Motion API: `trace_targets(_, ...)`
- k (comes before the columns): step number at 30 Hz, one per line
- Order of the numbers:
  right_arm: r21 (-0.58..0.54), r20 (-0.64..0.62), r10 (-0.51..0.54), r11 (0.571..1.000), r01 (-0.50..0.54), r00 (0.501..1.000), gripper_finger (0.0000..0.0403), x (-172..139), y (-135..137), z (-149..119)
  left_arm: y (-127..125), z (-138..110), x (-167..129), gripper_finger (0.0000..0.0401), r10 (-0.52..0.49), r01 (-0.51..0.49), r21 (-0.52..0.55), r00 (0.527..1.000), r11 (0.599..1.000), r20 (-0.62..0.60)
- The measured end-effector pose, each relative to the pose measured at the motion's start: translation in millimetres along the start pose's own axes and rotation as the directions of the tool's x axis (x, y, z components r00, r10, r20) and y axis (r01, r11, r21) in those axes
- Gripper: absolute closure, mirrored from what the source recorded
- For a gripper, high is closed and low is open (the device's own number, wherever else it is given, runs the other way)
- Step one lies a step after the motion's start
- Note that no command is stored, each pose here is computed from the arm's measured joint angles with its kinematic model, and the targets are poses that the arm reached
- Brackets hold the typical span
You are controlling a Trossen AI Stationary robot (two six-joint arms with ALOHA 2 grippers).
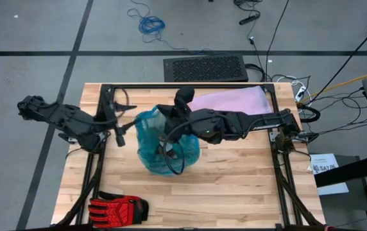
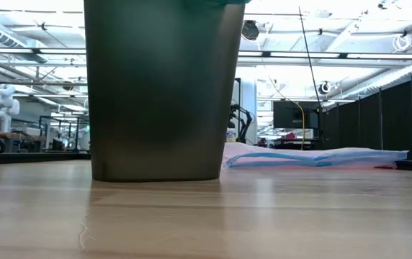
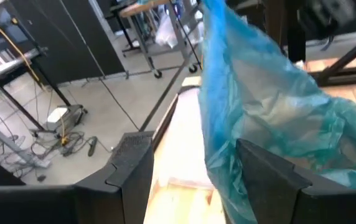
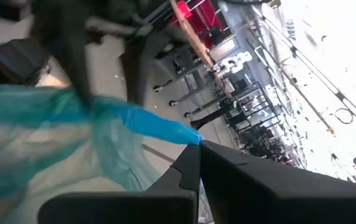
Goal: Place trash/remove bag and relplace
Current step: Close the trash bag
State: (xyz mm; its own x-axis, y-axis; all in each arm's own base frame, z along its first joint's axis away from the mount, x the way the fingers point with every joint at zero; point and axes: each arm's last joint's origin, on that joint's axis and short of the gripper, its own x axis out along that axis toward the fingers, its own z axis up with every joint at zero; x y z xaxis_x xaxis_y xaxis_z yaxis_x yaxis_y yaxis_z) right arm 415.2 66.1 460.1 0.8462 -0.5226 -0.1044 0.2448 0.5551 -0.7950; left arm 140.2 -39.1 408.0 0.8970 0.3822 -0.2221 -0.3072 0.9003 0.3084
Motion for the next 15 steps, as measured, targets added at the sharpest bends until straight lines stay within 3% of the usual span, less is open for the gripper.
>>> trace_targets(3,0.016,-0.010,0.018,1.000,-0.018,1.000,0.0403,0,2,-2,11,-1,-11,0.0179,0.001,-0.001,-0.010,1.000,1.000,0.027)
trace_targets(7,0.019,-0.006,0.046,0.999,-0.046,0.999,0.0403,0,4,-3,21,-3,-24,0.0179,-0.075,0.076,-0.022,0.995,0.997,0.070)
trace_targets(15,0.024,0.068,0.130,0.991,-0.132,0.989,0.0403,-1,8,0,27,-11,-29,0.0199,-0.150,0.143,0.100,0.986,0.985,0.067)
